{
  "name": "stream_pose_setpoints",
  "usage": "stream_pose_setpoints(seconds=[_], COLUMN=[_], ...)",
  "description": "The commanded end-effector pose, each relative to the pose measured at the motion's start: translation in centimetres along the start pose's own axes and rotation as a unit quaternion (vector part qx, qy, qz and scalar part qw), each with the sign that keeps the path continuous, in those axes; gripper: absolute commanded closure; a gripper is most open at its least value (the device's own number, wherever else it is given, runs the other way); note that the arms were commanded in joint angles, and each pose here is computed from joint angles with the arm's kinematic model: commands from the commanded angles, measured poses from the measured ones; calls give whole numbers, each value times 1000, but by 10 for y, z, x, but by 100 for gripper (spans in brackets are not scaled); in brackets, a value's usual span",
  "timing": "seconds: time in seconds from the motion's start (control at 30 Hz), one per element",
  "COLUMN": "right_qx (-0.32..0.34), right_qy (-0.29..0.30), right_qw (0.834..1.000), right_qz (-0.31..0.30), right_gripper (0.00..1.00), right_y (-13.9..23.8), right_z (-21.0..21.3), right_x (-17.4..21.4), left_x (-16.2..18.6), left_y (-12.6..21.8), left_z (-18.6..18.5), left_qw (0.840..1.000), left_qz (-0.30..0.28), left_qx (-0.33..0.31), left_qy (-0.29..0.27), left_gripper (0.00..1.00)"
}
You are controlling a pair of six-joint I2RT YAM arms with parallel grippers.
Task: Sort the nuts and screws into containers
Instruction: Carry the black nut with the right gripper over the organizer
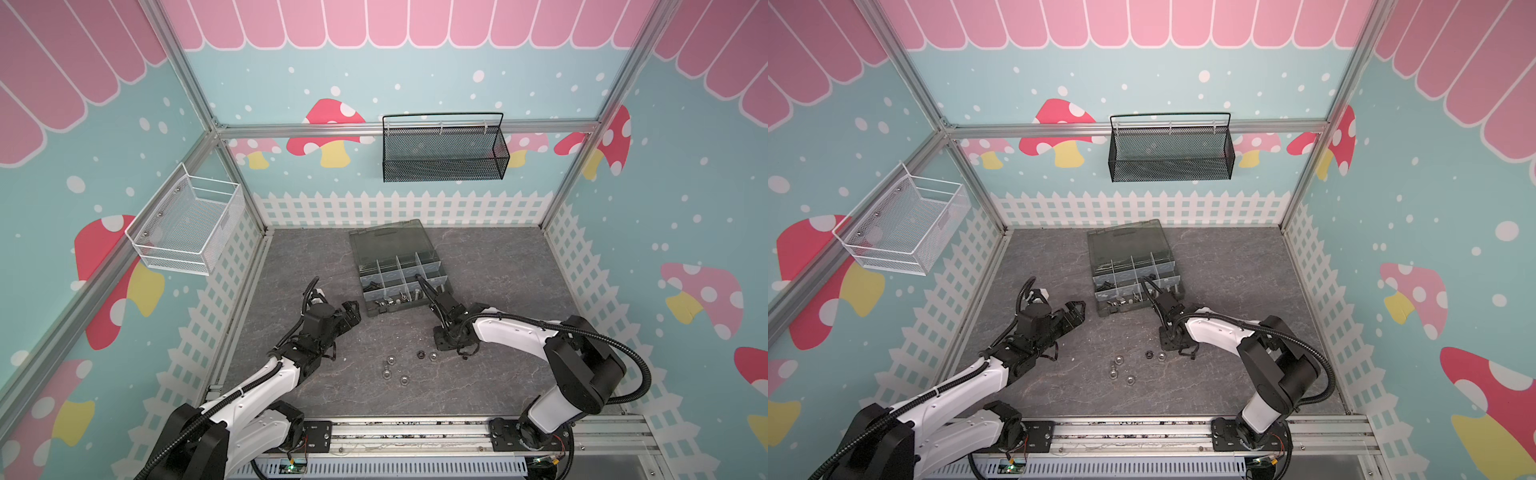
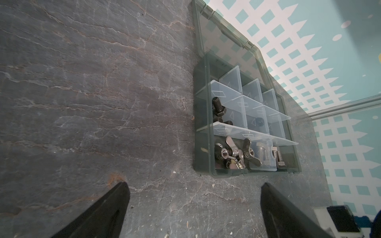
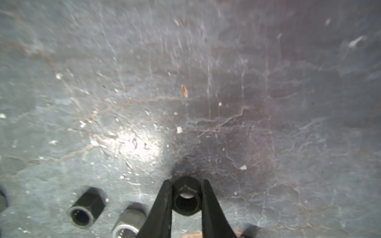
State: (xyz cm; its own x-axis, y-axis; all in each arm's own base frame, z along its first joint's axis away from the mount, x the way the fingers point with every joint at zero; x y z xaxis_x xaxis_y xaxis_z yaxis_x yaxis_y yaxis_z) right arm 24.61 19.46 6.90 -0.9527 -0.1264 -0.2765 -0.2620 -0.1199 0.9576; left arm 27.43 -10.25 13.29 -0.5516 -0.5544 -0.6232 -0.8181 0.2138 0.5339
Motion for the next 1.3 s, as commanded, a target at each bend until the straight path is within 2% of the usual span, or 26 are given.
stream_pose_setpoints(seconds=[0.0,0.3,0.47,0.73,1.07,1.27], right_qx=[-4,11,31,18,-3,-2], right_qy=[12,45,65,85,77,75], right_qw=[999,987,978,976,980,983], right_qz=[-46,-155,-195,-201,-182,-165], right_gripper=[91,91,91,92,91,79], right_y=[14,48,50,28,-3,-17], right_z=[12,37,47,62,55,51], right_x=[-27,-104,-146,-196,-223,-224], left_x=[-3,-2,-1,0,-3,-4], left_y=[2,0,-3,-2,2,1], left_z=[2,3,1,2,3,1], left_qw=[1000,1000,1000,1000,1000,1000], left_qz=[-13,-11,-7,-5,-11,-12], left_qx=[-3,-2,0,0,-3,-2], left_qy=[11,14,14,15,14,14], left_gripper=[0,1,1,1,1,1])
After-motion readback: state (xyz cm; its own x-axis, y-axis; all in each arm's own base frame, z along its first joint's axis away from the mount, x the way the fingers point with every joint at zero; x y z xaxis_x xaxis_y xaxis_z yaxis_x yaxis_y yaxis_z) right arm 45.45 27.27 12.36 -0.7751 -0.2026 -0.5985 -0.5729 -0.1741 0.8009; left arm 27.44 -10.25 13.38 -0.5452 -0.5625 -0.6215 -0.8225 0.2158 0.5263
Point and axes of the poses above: each gripper's point midway between its finger pads, its own y axis back along the fingers, its own z axis along the line the jaws close on, x = y × z, the point moved 4 cm from there along y, back along the fingers, and after that the axes turned 2 degrees about -y, right-handed, at the moved point
